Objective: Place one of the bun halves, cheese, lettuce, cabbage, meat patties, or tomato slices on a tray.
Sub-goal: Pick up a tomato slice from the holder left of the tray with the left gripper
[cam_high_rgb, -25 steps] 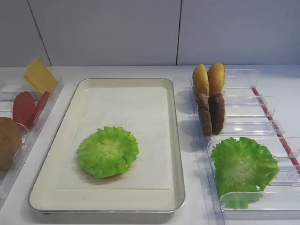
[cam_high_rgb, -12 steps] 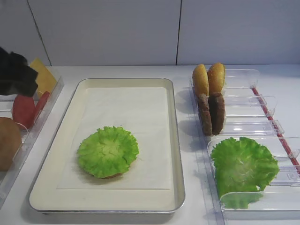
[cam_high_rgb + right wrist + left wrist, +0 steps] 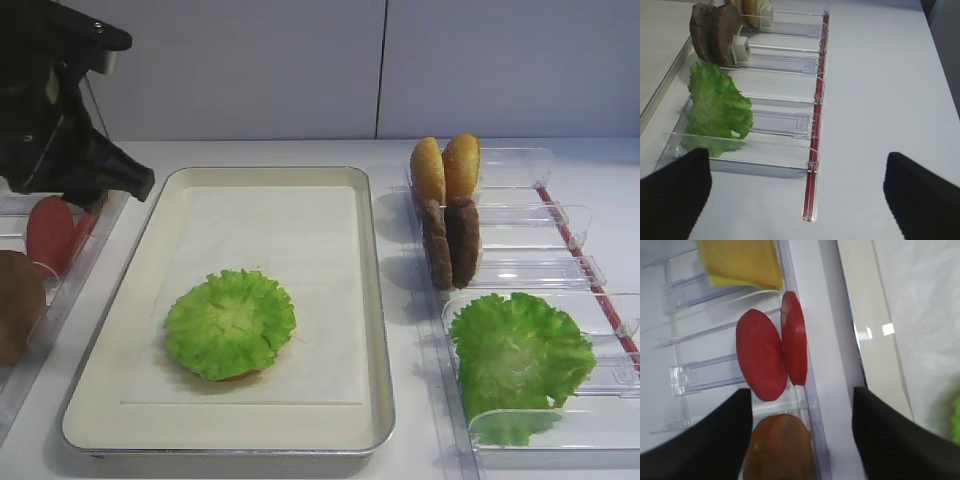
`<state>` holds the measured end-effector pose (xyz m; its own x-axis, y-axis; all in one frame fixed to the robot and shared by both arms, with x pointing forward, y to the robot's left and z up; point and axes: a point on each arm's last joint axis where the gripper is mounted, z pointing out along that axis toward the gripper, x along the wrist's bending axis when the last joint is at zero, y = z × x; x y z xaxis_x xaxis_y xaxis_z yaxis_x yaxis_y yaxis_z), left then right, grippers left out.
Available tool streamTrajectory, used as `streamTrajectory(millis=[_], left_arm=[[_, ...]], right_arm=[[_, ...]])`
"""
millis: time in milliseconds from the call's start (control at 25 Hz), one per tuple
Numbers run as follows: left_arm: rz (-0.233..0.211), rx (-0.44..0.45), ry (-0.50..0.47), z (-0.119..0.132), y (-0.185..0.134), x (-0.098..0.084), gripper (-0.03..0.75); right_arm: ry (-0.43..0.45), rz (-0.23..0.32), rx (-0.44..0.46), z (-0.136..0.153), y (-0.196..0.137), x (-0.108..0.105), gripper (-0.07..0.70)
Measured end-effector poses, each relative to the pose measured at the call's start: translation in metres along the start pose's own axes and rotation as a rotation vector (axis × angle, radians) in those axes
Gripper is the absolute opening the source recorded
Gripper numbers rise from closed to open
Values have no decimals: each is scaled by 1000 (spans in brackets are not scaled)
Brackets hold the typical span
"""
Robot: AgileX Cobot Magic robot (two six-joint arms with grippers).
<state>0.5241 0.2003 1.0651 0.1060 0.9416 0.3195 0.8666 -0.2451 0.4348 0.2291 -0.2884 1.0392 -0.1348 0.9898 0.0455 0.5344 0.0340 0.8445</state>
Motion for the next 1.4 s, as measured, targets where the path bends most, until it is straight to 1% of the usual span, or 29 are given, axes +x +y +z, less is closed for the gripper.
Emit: streamTrajectory(millis=[120,240,360,480,640,760,920,1080,1200,1400], left_arm=[[-43,6,52,13,6,-3,408],[-50,18,80,24,8,-6,381],[-38,27,78,35,10,-13,363],[-24,32,99,46,11,-16,358],[-8,39,112,55,13,-20,356],[17,51,126,64,14,-24,355],[25,62,132,70,14,-26,343],[22,44,135,67,19,-25,286],[27,31,143,67,21,-24,223],[17,26,142,66,22,-24,116]], right_arm=[[0,0,0,0,0,0,692],[0,0,0,0,0,0,692],[0,0,0,0,0,0,692],[0,0,0,0,0,0,692],[0,0,0,0,0,0,692],[0,0,0,0,0,0,692],[0,0,0,0,0,0,692],[0,0,0,0,0,0,692],[0,0,0,0,0,0,692],[0,-2,0,0,0,0,692]])
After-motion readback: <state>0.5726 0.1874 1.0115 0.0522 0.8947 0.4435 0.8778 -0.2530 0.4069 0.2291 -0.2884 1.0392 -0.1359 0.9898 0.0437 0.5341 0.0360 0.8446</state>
